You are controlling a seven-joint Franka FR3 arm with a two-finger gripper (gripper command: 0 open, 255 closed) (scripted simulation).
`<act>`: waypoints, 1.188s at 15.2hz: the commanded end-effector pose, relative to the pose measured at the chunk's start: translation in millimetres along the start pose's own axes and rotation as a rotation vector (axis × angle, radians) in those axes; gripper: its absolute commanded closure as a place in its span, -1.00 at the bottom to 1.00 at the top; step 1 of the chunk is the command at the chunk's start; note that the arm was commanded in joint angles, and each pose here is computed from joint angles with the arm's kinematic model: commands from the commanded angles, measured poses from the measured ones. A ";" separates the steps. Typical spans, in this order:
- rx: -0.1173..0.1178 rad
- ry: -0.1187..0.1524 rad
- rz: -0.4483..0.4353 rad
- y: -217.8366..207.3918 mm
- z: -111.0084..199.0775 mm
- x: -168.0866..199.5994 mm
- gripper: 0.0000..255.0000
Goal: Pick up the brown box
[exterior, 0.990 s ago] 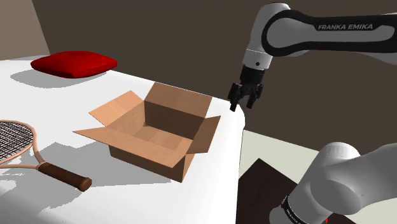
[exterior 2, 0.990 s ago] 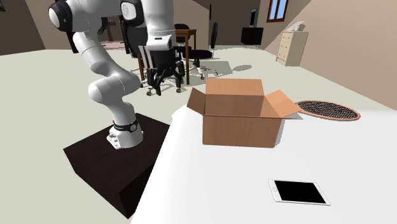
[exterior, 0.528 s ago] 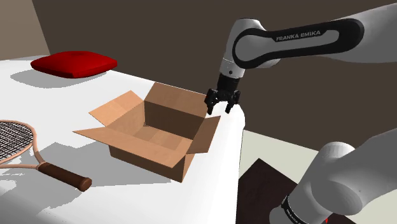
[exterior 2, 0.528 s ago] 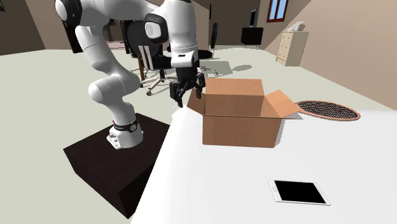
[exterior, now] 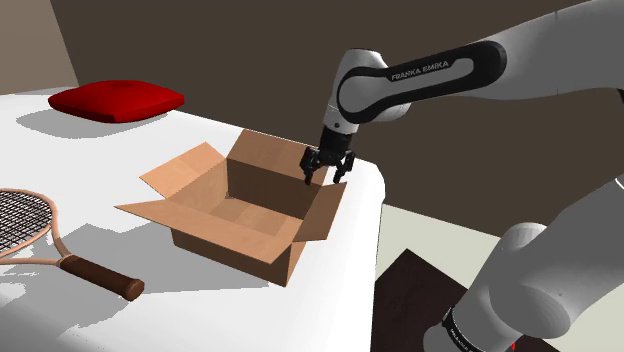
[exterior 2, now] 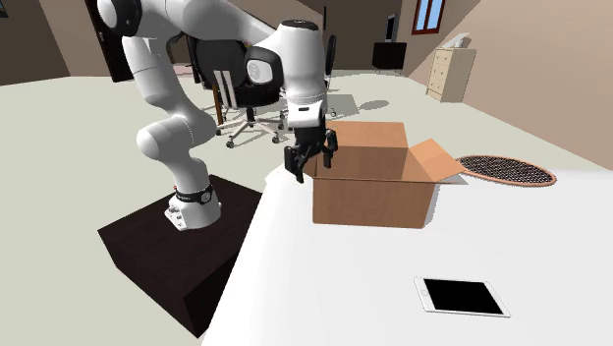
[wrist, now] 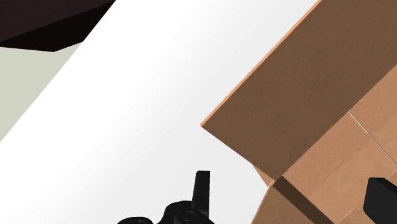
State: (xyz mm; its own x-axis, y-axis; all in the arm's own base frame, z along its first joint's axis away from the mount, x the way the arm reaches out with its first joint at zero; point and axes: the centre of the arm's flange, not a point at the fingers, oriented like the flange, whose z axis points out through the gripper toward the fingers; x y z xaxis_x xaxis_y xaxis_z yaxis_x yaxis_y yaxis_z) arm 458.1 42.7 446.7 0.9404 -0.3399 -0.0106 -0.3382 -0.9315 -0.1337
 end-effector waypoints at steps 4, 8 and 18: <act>0.001 0.001 0.001 3.4 30.7 0.8 -1.00; 0.001 0.001 0.001 2.8 31.0 1.2 1.00; 0.001 0.001 0.001 2.0 20.3 0.7 1.00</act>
State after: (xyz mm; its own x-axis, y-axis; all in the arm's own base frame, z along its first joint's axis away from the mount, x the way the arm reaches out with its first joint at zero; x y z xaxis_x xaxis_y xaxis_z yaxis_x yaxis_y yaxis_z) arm 457.9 43.4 421.3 0.9401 -0.3407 -0.0101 -0.3389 -0.9312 -0.1341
